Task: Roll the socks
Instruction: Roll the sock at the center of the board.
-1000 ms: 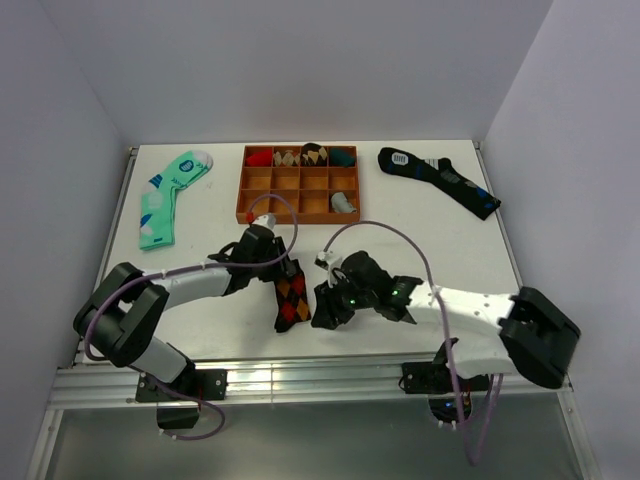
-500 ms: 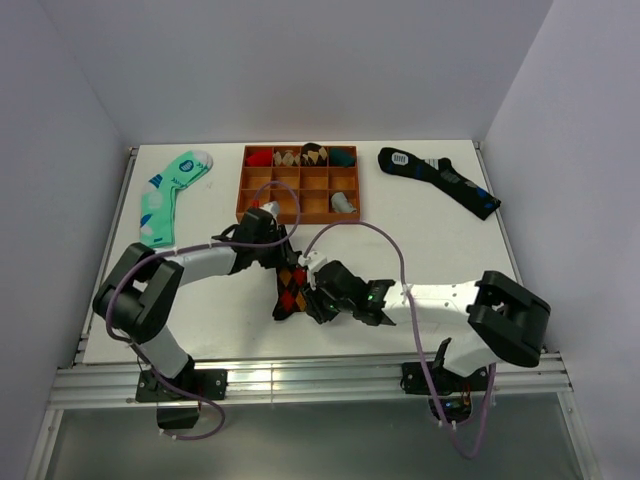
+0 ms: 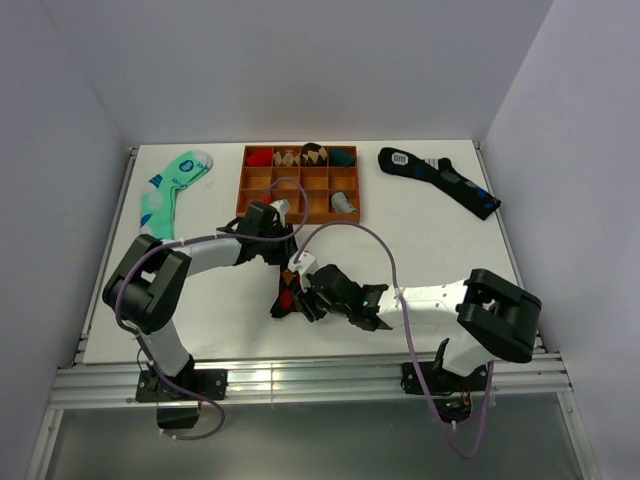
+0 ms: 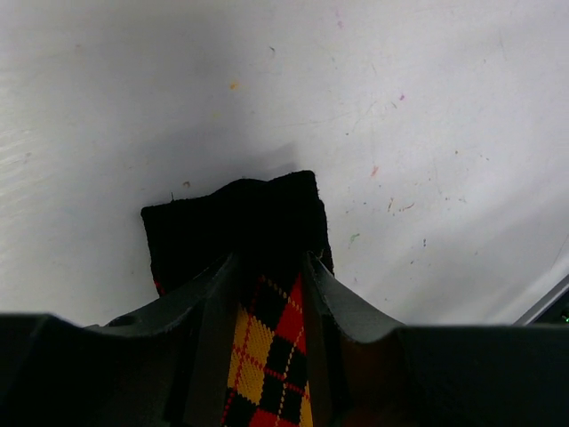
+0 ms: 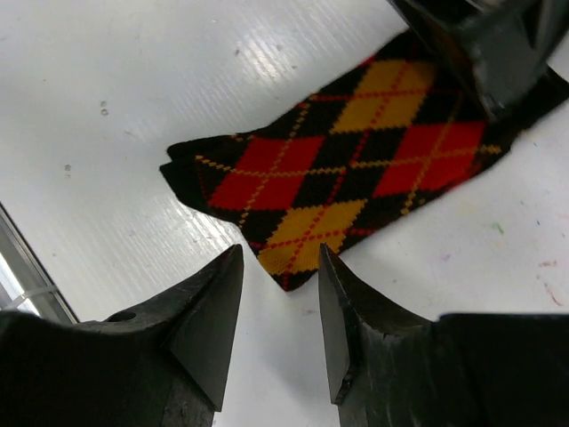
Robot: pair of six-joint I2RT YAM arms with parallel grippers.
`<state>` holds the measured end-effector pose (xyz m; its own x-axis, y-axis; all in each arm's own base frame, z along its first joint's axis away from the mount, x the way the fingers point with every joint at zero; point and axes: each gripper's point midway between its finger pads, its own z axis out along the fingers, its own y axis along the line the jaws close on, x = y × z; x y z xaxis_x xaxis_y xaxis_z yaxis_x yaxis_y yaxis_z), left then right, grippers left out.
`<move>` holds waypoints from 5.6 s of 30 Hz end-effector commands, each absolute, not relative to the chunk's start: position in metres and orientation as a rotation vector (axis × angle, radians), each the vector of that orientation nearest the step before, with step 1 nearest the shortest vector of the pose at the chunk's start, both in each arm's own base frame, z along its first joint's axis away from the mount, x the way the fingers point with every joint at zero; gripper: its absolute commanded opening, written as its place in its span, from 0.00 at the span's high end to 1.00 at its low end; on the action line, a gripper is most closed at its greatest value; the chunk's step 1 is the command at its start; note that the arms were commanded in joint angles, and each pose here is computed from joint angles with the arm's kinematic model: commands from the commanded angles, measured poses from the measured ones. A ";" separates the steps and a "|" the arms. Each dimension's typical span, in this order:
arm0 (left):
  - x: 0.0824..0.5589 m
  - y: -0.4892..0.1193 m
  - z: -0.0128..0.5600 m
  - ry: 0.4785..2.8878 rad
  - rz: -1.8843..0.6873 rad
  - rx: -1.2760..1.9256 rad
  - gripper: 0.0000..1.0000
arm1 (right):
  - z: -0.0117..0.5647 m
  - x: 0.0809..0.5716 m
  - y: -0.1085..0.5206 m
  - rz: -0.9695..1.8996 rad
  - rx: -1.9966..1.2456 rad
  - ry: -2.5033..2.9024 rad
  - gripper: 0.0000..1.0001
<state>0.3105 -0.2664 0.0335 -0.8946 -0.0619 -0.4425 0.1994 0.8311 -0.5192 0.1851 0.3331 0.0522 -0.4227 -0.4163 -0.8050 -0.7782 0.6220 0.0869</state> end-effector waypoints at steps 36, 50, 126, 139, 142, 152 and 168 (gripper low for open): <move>0.298 -0.278 0.028 2.630 -0.878 0.212 0.59 | 0.026 0.173 0.355 0.516 -1.135 1.940 0.52; 0.297 -0.279 0.023 2.636 -0.875 0.214 0.59 | 0.038 0.186 0.350 0.401 -1.073 1.884 0.51; 0.267 -0.234 0.062 2.300 -0.785 -0.059 0.40 | 0.005 0.112 0.311 1.134 -0.856 2.842 0.96; 0.240 -0.214 0.123 1.942 -0.901 0.006 0.35 | 0.003 0.116 0.311 1.141 -0.839 2.970 0.96; 0.226 -0.212 0.126 1.890 -0.943 0.013 0.35 | 0.001 0.116 0.306 1.126 -0.839 3.008 0.96; 0.180 -0.227 0.099 1.883 -0.963 0.016 0.37 | -0.003 0.121 0.301 1.144 -0.810 3.065 0.96; 0.119 -0.252 0.100 1.832 -0.897 0.156 0.65 | -0.012 0.124 0.299 1.105 -0.802 3.107 0.97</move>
